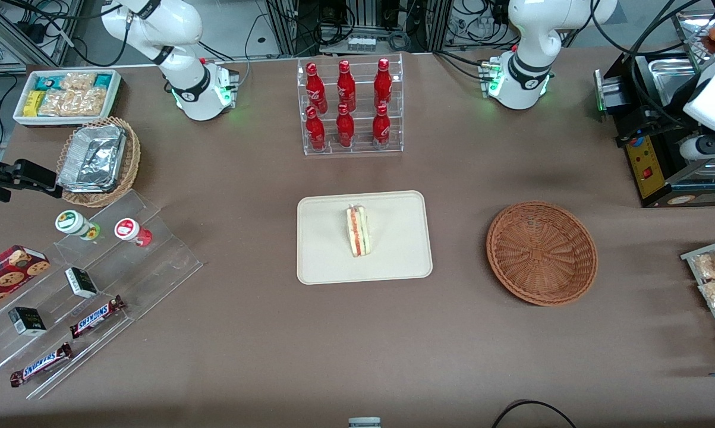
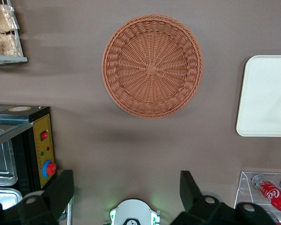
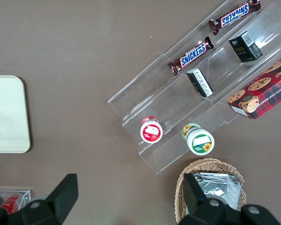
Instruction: Place sandwich from basket to tray
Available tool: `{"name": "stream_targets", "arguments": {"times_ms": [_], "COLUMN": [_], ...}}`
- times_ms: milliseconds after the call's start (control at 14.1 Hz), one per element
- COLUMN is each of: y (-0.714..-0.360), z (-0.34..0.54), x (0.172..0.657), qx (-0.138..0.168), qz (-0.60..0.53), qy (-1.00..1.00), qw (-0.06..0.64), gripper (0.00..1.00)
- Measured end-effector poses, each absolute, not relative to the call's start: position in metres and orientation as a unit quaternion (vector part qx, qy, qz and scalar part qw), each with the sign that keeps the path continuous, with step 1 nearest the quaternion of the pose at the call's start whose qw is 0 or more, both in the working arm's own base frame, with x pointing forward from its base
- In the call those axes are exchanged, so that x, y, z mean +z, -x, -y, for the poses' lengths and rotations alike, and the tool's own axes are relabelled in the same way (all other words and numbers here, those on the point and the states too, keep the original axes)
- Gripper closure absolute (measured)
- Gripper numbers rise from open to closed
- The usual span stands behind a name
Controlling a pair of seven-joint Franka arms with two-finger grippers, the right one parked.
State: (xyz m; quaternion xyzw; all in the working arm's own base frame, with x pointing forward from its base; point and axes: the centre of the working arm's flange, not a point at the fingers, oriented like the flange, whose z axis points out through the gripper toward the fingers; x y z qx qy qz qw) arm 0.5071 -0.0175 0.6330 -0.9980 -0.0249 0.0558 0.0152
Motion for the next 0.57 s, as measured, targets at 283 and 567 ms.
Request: {"name": "stream_targets", "arguments": {"times_ms": [283,567], "y": [-0.522,-0.552], "z": [0.018,0.019], "x": [0.629,0.628], "qx": [0.046,0.039], "qz": [0.024,0.024], "qy": [0.999,0.999], "qw": [0.014,0.013], "gripper": [0.0,0.0]}}
